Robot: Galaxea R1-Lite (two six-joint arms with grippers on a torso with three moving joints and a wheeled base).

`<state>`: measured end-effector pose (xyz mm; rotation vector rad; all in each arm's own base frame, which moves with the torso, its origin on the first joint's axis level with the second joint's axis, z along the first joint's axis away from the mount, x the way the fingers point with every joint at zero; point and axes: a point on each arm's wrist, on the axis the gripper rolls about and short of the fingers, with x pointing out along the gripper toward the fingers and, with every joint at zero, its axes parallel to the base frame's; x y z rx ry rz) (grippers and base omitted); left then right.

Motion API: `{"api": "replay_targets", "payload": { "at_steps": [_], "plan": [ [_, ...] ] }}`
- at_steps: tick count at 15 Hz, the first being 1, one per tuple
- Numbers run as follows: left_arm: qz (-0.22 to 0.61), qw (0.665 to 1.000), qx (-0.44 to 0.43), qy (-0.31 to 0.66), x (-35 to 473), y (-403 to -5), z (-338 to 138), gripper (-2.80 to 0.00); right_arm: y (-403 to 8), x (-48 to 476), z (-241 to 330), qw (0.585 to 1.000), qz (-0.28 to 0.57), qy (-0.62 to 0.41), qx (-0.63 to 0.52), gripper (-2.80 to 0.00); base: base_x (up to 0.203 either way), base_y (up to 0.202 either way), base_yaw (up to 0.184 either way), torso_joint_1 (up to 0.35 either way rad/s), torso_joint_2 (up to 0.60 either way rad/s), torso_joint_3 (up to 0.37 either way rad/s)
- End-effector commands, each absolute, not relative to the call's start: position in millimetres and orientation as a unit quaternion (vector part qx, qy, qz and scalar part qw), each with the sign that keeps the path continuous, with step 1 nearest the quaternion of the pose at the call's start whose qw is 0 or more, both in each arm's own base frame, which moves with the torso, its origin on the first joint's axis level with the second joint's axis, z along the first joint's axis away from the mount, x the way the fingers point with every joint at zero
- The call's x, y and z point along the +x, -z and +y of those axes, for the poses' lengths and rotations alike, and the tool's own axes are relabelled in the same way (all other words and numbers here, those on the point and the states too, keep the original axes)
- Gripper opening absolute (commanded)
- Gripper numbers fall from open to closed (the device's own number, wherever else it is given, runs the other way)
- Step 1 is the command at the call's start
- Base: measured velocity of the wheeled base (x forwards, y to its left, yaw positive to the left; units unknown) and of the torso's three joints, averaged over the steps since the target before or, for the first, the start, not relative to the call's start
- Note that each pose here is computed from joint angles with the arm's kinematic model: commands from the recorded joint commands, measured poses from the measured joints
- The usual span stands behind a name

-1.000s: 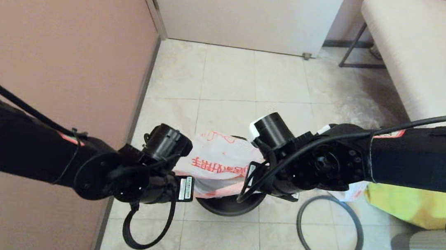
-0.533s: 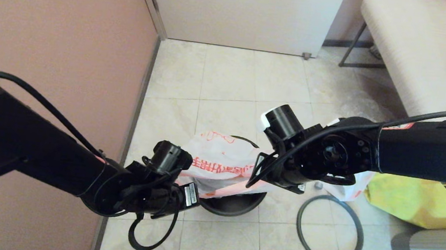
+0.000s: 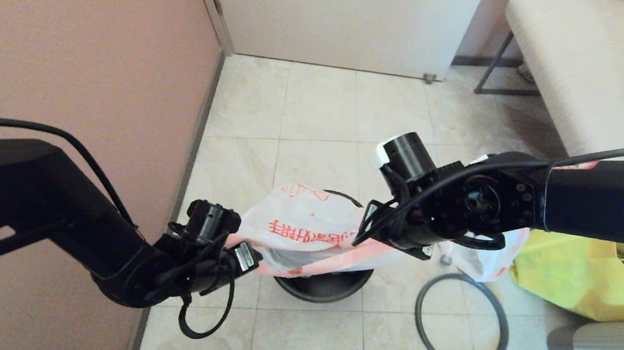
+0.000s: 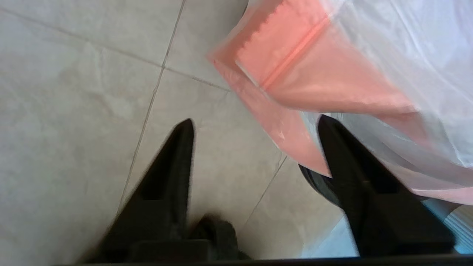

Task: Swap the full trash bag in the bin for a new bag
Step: Put the new garbage bag on the trash can

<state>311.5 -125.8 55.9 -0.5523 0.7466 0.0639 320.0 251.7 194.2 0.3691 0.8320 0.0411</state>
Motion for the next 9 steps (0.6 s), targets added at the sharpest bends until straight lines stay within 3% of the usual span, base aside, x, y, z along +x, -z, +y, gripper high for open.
{"api": "replay_targets", "payload": {
  "at_steps": [1, 4, 9],
  "plan": [
    [0.355, 0.896, -0.264, -0.046, 310.7, -50.7, -122.4, 0.00, -195.4, 320.2, 250.3, 0.898, 0.401, -0.018, 0.181, -2.80, 0.000, 0.000, 0.000, 0.000, 0.00, 0.000],
    [0.332, 0.910, -0.240, -0.058, 308.7, -41.6, -124.5, 0.00, -197.2, 321.4, 248.2, 0.897, 0.401, -0.021, 0.186, -2.80, 0.000, 0.000, 0.000, 0.000, 0.00, 0.000],
    [0.222, 0.956, -0.190, -0.012, 326.9, -12.6, -119.1, 0.00, -203.6, 322.1, 244.5, 0.898, 0.396, -0.023, 0.194, -2.80, 0.000, 0.000, 0.000, 0.000, 0.00, 0.000]
  ]
}}
